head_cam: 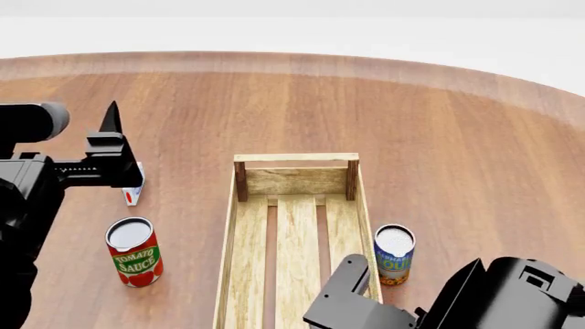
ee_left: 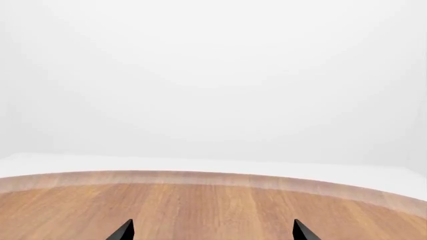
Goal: Pick up the butter and put it in the tray.
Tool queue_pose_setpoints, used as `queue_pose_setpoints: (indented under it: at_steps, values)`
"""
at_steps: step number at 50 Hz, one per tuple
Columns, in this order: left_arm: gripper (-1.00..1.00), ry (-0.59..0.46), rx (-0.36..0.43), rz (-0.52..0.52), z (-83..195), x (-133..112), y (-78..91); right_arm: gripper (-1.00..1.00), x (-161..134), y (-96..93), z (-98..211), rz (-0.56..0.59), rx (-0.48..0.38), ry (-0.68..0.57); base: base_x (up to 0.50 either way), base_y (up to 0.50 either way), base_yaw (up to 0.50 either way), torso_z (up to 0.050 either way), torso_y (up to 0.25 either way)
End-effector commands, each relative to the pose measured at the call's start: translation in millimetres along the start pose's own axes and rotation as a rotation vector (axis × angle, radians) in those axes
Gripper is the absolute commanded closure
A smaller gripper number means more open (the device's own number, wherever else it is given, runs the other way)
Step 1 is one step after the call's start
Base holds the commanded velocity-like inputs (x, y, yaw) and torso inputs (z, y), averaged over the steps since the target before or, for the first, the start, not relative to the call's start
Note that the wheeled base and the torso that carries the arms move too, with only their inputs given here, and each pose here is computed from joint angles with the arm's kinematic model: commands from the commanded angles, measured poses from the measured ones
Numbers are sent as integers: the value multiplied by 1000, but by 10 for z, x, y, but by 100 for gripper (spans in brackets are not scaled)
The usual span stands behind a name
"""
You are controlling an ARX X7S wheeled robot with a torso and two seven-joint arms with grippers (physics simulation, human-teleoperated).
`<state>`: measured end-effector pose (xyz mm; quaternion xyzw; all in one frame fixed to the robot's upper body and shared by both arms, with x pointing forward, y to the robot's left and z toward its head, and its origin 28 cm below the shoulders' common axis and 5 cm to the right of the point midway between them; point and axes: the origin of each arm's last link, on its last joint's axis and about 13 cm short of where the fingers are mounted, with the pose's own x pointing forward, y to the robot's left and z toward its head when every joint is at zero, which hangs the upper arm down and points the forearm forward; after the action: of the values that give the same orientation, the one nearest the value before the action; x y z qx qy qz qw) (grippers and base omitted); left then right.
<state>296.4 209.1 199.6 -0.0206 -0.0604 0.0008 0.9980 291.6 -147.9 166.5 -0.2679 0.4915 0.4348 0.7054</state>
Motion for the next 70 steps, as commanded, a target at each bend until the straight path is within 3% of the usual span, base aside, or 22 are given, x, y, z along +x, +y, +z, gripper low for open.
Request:
queue_pose_setpoints:
  at_steps: [1, 70]
  values:
    - [-100, 2, 0, 1, -13, -3, 9, -100, 108, -16, -14, 26, -1, 2, 0, 0, 0, 0, 0]
    - [-100, 4, 2, -3, -60, -36, 27, -100, 490, -102, -214, 82, 71, 55, 0, 0, 0, 0, 0]
